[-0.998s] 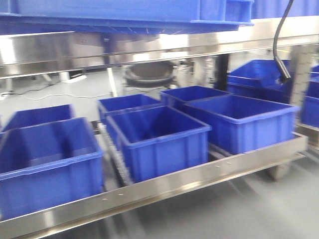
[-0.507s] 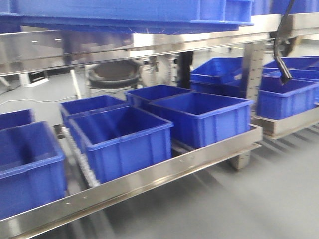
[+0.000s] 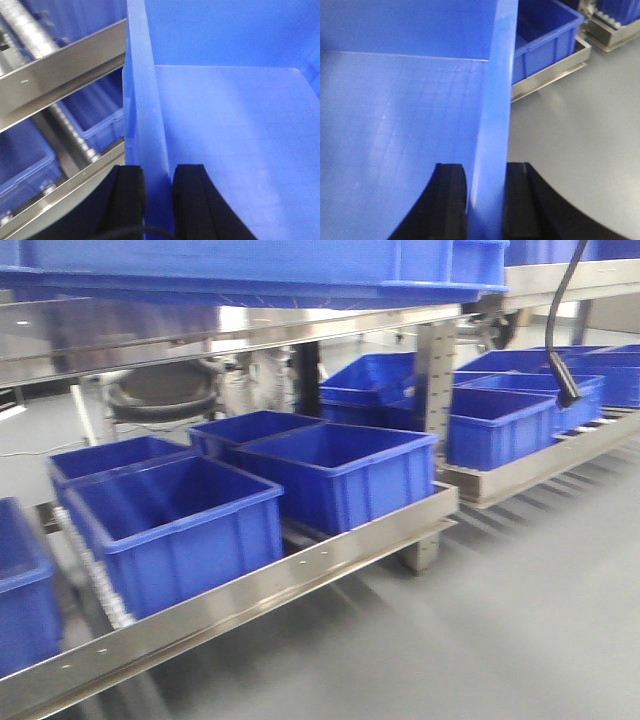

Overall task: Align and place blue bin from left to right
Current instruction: 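Drive the base backward and turn away from the rack, holding the bin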

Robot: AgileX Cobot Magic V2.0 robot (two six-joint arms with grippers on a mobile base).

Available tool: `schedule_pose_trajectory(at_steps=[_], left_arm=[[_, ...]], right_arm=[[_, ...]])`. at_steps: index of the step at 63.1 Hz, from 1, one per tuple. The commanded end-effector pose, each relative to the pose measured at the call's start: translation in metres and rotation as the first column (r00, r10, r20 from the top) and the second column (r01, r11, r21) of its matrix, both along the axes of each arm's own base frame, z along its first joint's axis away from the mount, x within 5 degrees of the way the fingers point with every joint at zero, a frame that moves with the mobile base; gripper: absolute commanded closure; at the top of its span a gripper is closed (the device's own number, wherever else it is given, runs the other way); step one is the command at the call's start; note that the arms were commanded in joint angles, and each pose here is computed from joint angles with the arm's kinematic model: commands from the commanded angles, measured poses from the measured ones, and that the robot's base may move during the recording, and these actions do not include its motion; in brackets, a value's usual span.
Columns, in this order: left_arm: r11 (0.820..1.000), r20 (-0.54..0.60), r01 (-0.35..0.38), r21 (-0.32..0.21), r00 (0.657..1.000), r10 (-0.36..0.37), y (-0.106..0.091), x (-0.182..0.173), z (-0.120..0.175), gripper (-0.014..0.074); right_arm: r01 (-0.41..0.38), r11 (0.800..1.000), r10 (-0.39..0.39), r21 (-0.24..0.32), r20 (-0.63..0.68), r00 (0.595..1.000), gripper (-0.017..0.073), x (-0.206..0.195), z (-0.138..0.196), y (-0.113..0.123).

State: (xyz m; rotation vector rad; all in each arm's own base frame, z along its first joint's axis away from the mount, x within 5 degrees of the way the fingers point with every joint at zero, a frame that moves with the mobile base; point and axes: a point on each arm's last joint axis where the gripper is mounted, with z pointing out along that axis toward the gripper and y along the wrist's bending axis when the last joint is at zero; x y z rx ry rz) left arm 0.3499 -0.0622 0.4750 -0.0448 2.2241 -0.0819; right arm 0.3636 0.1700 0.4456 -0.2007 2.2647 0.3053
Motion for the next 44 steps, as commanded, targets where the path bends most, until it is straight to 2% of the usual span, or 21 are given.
schedule_pose_trajectory(at_steps=[1, 44], left_arm=[[1.000, 0.122, 0.006, -0.006, 0.993, -0.005, 0.0026, -0.0074, 0.0212, 0.0603], [1.000, 0.122, 0.006, -0.006, 0.993, -0.005, 0.0026, -0.0074, 0.0212, 0.0603]], right_arm=[[-0.011, 1.000, 0.009, 0.015, 0.136, 0.991, 0.0629, -0.0056, 0.0232, -0.0048], [-0.011, 1.000, 0.009, 0.015, 0.136, 0.991, 0.0629, -0.0056, 0.0232, -0.0048]])
